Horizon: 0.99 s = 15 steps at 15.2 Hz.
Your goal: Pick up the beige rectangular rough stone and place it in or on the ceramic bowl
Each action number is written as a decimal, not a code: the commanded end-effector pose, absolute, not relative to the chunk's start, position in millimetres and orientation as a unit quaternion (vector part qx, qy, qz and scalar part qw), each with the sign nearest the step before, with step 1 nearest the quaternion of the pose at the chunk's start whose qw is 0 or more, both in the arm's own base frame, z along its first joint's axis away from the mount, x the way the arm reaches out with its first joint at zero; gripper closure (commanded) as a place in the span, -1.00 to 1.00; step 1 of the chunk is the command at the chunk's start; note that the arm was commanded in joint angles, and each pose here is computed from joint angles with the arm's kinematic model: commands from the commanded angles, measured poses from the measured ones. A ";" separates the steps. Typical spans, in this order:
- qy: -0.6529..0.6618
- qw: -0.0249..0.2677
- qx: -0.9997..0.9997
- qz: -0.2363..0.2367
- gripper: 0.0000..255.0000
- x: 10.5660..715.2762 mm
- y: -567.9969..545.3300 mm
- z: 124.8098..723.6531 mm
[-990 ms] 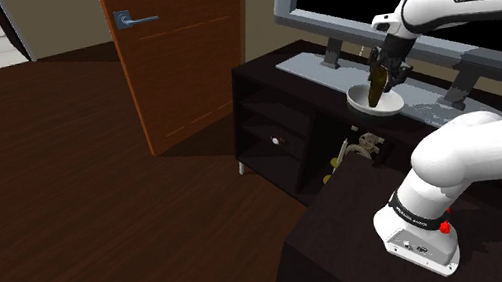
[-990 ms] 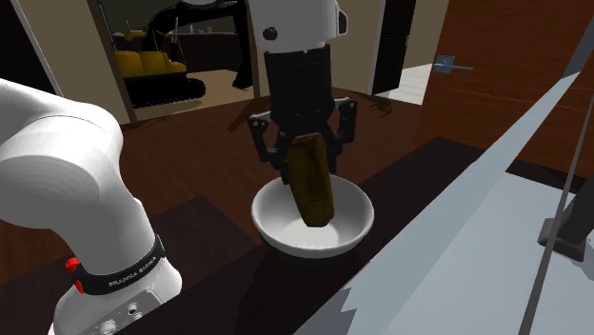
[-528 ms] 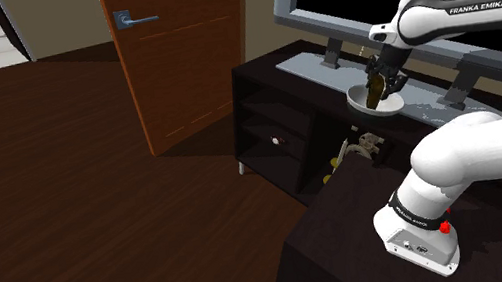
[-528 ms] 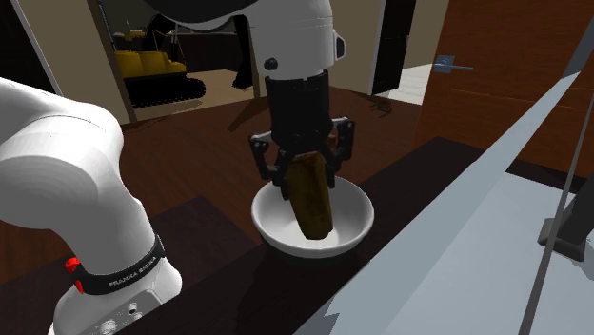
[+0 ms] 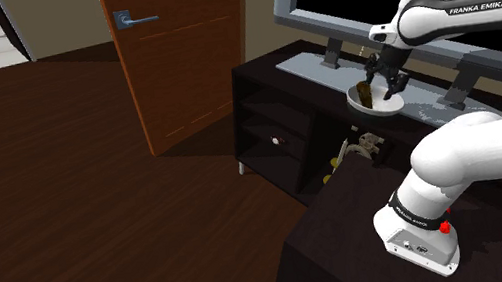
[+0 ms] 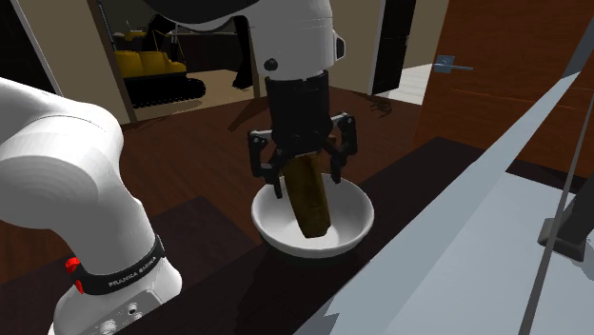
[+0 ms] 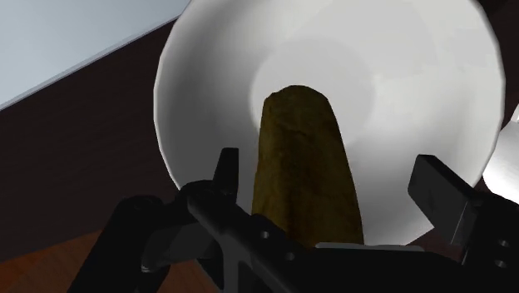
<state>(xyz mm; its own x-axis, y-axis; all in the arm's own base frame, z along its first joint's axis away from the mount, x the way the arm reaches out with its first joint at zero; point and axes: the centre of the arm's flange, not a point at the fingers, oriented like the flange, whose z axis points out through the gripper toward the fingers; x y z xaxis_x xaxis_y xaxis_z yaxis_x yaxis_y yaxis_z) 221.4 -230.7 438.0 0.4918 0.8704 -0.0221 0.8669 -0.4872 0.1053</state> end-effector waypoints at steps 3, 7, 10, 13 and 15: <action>0.504 0.051 0.862 0.017 -1.00 221.4 -230.7 438.0; 0.504 0.051 0.862 0.017 -1.00 217.4 -227.2 487.7; 0.504 0.051 0.862 0.017 -1.00 217.4 -227.2 487.7; 0.504 0.051 0.862 0.017 -1.00 217.4 -227.2 487.7; 0.504 0.051 0.862 0.017 -1.00 217.4 -227.2 487.7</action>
<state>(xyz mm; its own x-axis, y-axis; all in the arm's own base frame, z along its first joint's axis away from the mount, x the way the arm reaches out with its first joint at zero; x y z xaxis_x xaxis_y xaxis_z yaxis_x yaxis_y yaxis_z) 217.4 -227.2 487.7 0.4918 0.8704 -0.0221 0.8669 -0.4872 0.1054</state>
